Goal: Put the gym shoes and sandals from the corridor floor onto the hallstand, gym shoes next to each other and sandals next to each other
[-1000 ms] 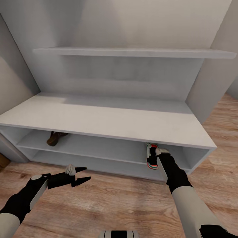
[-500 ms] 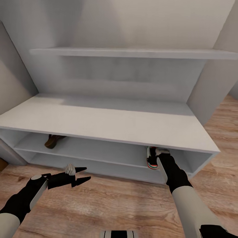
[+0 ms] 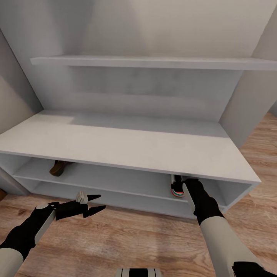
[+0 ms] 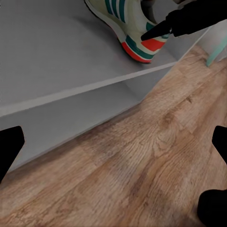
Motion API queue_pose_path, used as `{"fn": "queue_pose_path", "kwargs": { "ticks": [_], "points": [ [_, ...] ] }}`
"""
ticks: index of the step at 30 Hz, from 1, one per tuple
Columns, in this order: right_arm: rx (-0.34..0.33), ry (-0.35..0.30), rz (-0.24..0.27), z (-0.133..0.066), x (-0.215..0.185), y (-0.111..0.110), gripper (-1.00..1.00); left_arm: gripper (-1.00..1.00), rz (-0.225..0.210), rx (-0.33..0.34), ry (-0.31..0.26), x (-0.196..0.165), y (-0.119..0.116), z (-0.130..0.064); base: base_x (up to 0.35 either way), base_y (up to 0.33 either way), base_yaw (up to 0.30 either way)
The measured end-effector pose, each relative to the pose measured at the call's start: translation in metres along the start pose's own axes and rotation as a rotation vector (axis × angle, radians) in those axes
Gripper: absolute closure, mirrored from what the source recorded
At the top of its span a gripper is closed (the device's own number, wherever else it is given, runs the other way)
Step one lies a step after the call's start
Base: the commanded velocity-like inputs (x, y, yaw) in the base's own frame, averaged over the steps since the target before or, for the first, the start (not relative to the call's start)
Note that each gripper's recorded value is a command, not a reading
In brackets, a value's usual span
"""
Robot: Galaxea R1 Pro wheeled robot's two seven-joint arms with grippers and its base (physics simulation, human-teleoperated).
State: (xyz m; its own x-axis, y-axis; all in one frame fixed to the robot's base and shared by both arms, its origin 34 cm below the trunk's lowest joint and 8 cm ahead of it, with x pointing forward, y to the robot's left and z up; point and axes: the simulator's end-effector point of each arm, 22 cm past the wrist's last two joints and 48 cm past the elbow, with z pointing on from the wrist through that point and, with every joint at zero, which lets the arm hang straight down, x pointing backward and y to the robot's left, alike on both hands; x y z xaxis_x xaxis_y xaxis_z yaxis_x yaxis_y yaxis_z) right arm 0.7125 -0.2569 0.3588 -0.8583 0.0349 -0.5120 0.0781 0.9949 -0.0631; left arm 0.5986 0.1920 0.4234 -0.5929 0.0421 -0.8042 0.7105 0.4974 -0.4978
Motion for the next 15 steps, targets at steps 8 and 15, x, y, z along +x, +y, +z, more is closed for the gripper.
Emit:
{"fn": "queue_pose_path", "kwargs": {
  "ticks": [8, 15],
  "points": [
    [0.000, 0.000, -0.001, 0.0000, -0.0002, 0.0000, 1.00, -1.00, 0.000, 0.001, 0.001, 0.0002, -0.0002, 0.0001, 0.028, 0.000, 0.000],
    [0.001, 0.000, -0.001, 0.0000, -0.0001, -0.0004, -1.00, -1.00, 0.000, 0.000, 0.000, 0.0001, -0.0001, 0.0001, 0.002, 0.000, 0.000]
  ]
}}
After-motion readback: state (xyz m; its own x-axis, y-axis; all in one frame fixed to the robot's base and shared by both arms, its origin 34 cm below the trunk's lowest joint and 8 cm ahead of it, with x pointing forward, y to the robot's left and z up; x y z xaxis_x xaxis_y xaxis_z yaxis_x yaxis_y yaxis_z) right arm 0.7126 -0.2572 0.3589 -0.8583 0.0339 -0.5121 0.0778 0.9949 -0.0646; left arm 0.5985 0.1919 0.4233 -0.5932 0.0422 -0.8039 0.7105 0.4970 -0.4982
